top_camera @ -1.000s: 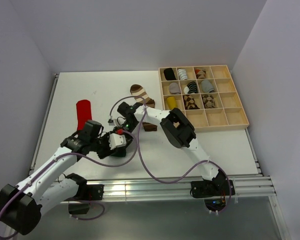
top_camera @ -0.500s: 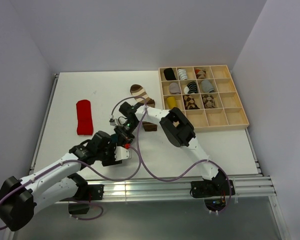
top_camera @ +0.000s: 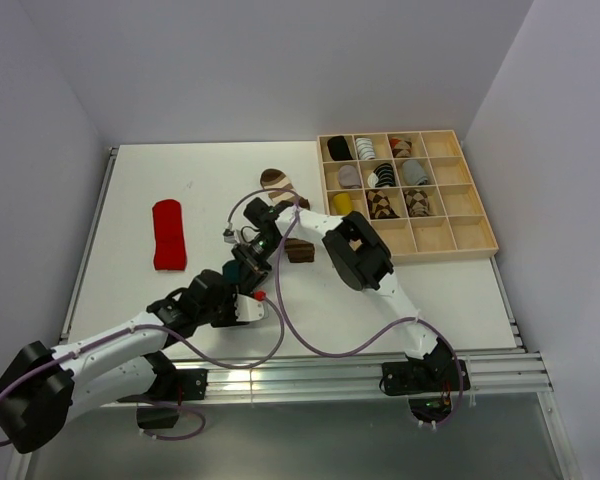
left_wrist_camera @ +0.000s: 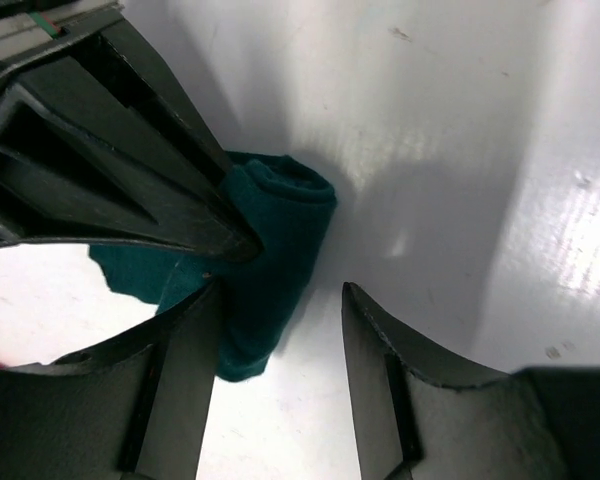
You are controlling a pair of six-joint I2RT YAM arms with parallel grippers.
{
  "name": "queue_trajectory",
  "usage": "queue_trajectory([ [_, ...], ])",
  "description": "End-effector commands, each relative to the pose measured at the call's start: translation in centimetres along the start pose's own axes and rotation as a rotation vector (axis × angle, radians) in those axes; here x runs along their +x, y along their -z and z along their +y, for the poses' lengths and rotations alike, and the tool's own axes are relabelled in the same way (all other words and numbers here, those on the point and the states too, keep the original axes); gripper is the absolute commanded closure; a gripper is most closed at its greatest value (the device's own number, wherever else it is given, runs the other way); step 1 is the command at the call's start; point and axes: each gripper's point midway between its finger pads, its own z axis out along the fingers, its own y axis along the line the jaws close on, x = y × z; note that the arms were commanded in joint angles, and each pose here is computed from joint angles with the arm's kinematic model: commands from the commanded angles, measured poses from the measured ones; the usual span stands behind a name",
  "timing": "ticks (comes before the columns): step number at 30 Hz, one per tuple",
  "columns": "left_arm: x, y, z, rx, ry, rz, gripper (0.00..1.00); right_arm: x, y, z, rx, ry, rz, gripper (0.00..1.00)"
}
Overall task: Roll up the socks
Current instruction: Roll the sock at the center of the board.
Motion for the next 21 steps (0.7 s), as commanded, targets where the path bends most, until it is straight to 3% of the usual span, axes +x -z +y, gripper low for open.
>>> queue_trajectory([
  [1, 0.2, -0.7, 0.8, -0.074, -0.042, 0.004, 0.45, 0.3, -1.3, -3.3, 0.075, 0.007, 0.013, 0.84],
  [7, 0.1, -0.6, 3.1, -0.239, -0.088, 0.007, 0.49, 0.4, -1.1, -3.3, 0.064, 0.002, 0.017, 0.83],
  [14, 0.5, -1.8, 1.7, -0.141, -0.100, 0.039, 0.51, 0.6, -0.9, -3.3, 0.063, 0.001, 0.018, 0.83],
  [17, 0.5, -2.0, 0.8, -0.061, -0.095, 0.060, 0.65, 0.8, -0.7, -3.2, 0.068, 0.005, 0.021, 0.81],
  [18, 0.3, -2.3, 0.3, -0.031, -0.084, 0.057, 0.80, 0.8, -0.6, -3.1, 0.066, 0.013, 0.021, 0.80],
  [21, -0.1, -2.2, -0.6, 0.070, -0.038, 0.089, 0.94, 0.0, 0.1, -3.0, 0.095, 0.028, -0.035, 0.71],
])
